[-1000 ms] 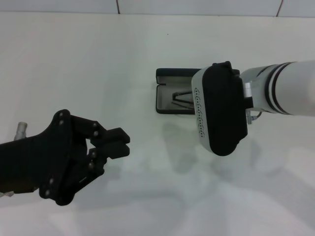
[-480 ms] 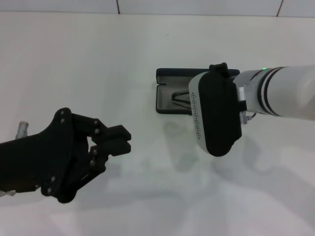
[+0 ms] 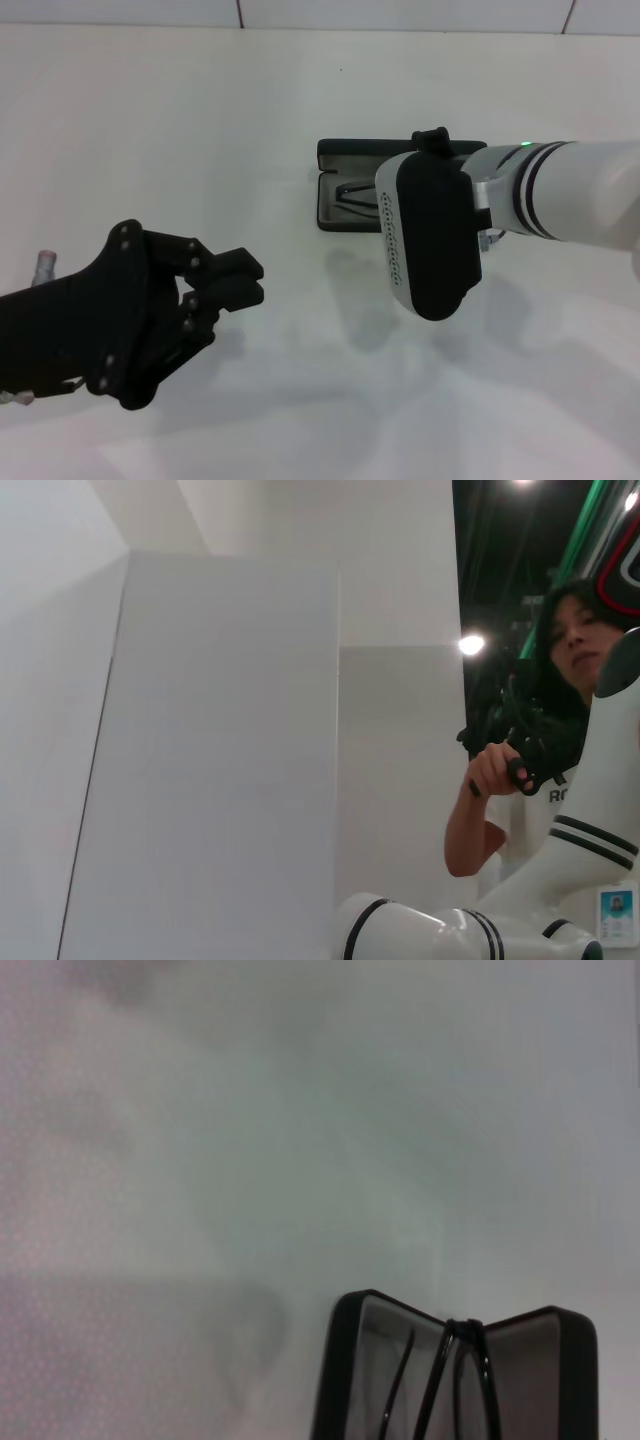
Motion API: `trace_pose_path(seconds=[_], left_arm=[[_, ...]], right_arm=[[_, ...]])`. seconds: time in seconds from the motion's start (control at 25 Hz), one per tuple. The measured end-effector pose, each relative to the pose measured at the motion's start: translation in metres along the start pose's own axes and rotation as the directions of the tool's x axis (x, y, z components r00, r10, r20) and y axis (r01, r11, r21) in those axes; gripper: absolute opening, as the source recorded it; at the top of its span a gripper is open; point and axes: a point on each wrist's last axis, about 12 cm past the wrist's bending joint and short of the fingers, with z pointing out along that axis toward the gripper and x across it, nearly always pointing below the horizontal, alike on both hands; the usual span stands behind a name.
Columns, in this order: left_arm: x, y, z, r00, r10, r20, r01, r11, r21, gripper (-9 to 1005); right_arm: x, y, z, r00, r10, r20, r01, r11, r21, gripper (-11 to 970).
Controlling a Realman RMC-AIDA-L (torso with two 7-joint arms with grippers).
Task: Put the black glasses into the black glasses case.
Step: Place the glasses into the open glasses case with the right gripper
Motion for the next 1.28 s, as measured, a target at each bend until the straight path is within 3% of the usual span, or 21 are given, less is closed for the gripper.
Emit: trace_pose_path(seconds=[1.28], left_arm=[[0.001, 0.001, 0.004, 1.000, 0.007, 0.006, -0.007, 1.000, 0.007, 98]], right_arm=[[0.008, -0.005, 0.013, 1.000, 0.020, -0.017, -0.020, 0.999, 0.025, 63]])
